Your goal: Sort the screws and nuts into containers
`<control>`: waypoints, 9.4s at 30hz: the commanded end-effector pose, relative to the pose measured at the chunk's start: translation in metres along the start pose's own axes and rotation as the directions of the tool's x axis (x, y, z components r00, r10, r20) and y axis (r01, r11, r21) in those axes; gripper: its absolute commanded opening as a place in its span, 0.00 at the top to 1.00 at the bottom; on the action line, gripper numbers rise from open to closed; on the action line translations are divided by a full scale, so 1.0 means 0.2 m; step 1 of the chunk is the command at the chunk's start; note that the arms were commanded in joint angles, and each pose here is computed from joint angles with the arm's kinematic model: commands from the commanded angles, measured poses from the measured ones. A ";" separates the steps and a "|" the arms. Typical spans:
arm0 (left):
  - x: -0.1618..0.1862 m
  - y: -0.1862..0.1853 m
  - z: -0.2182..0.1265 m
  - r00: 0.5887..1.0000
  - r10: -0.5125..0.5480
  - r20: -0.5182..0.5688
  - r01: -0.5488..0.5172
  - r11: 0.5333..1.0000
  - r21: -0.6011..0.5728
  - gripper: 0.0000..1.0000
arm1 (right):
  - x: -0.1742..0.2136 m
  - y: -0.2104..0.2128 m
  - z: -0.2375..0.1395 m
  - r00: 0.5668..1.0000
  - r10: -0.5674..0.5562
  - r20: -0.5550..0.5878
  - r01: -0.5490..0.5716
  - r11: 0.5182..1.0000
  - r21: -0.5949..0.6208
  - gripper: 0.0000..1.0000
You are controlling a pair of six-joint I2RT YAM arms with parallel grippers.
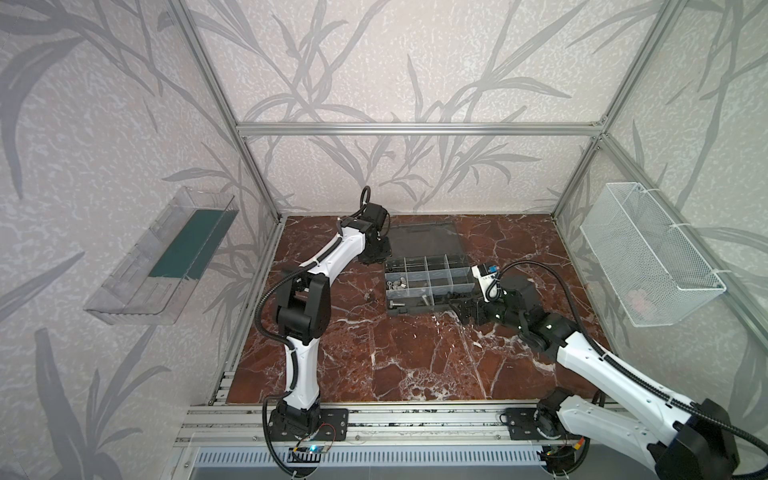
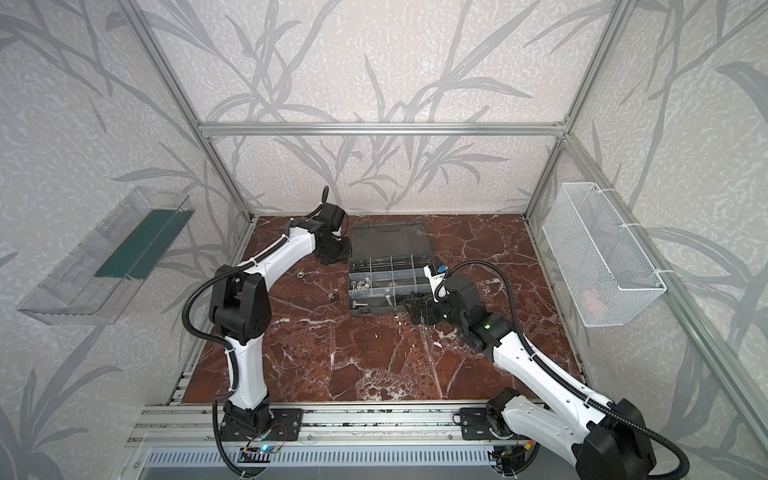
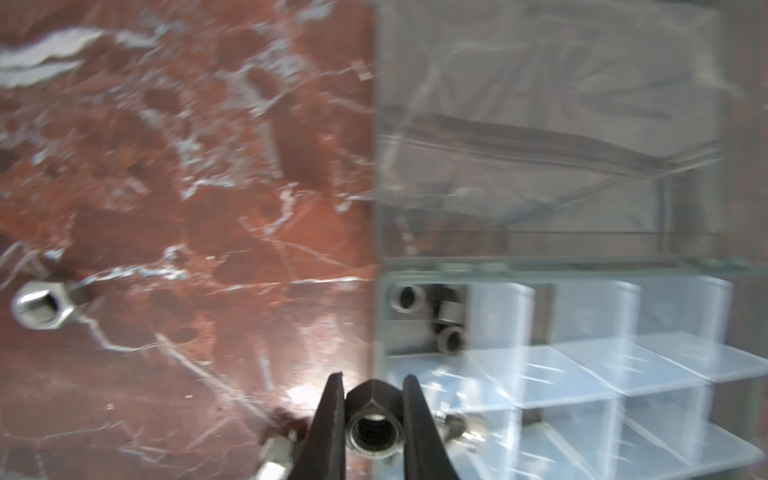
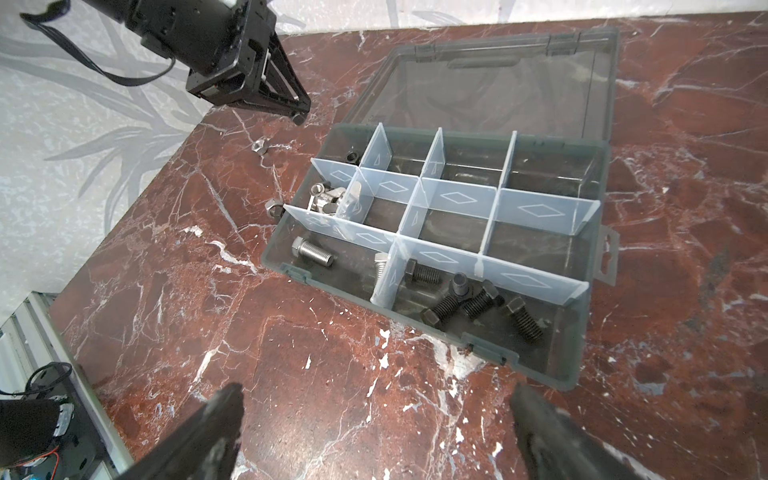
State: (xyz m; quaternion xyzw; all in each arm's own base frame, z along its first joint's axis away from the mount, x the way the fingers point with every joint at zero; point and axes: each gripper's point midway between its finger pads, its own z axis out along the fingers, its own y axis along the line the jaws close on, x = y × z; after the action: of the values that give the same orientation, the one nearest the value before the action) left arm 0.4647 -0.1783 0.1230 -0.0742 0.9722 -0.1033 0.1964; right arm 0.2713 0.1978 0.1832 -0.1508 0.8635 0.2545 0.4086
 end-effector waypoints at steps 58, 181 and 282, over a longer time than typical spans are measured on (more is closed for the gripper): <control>0.57 0.32 0.16 0.947 -0.288 -0.145 0.286 0.958 -0.031 0.59 | 0.02 -0.02 -0.01 1.000 0.015 -0.004 -0.015 1.000 -0.003 0.01; 0.53 0.65 0.18 0.963 -0.182 -0.199 0.130 0.959 -0.251 0.78 | 0.01 -0.03 -0.03 1.000 0.015 0.008 -0.015 1.000 0.001 0.01; -0.10 0.35 0.09 0.988 -0.146 -0.052 0.145 0.989 -0.022 0.81 | 0.01 -0.06 0.00 1.000 0.019 0.000 -0.019 1.000 0.017 0.01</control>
State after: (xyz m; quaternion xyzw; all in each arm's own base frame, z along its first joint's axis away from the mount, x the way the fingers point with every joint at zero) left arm 0.4687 -0.0608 0.0440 -0.1869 0.9743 -0.0605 0.1100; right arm 0.2711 0.1890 0.1686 -0.1435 0.8735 0.2480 0.3936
